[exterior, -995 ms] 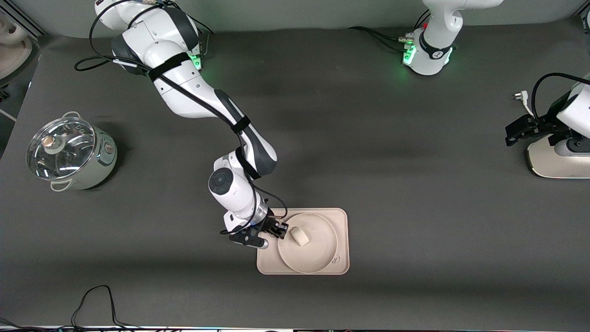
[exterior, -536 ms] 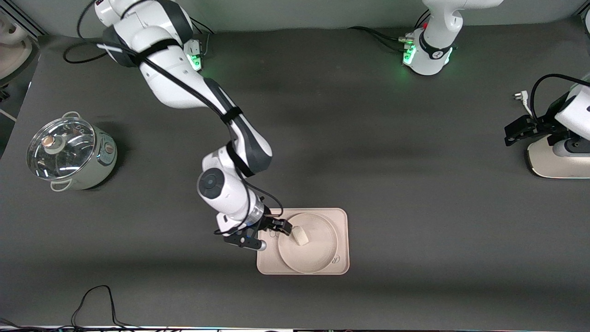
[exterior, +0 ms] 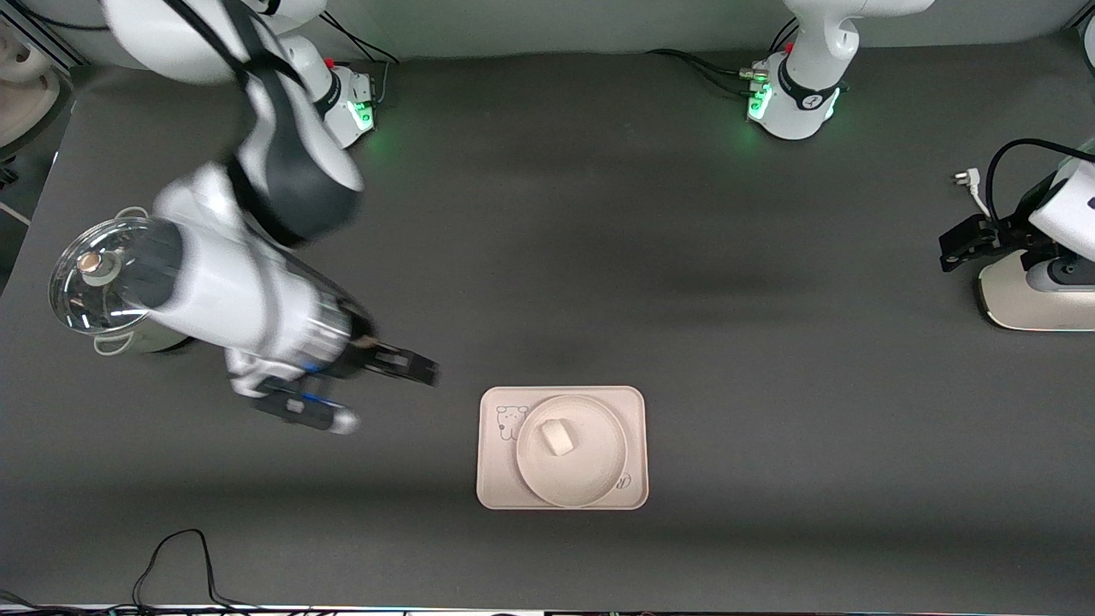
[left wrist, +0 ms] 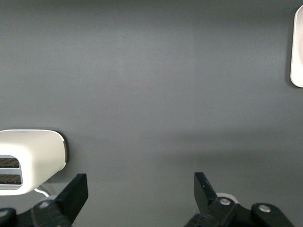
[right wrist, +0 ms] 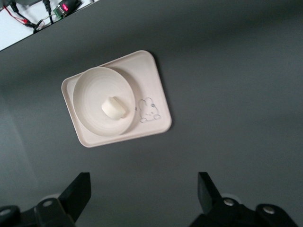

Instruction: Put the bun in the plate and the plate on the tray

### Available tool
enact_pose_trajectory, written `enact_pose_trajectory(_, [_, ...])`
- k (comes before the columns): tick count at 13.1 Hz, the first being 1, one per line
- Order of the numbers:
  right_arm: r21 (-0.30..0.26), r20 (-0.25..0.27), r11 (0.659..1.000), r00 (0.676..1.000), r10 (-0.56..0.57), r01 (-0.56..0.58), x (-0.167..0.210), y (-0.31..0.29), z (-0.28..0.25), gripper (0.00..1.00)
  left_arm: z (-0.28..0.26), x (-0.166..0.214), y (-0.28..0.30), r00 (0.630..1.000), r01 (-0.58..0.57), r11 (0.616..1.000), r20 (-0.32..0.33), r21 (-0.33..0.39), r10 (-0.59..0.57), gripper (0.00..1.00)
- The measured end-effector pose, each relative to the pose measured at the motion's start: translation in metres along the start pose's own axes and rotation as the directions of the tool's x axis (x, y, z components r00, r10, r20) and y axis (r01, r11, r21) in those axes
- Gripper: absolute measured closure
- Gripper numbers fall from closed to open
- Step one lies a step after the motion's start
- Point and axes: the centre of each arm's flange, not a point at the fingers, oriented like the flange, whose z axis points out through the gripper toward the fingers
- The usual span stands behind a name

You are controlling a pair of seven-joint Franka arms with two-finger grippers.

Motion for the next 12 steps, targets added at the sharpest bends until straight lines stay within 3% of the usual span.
enact_pose_trajectory(5, [-0.112,0.008,0.982,0.988,-0.151,0.151,-0.028,0.112,-0.115,0.00,0.001,0.000,0.002,1.000,0.000,1.000,0.001,-0.015,0.000,0.00])
enact_pose_trajectory(9, [-0.212,0.037,0.941,0.964,-0.263,0.265,-0.029,0.199,-0.147,0.00,-0.001,0.002,0.002,1.000,0.002,1.000,-0.020,-0.018,-0.002,0.00])
enact_pose_trajectory(12, [-0.234,0.053,0.926,0.955,-0.291,0.295,-0.021,0.227,-0.150,0.00,-0.001,0.003,0.001,1.000,0.003,1.000,-0.024,-0.018,-0.004,0.00])
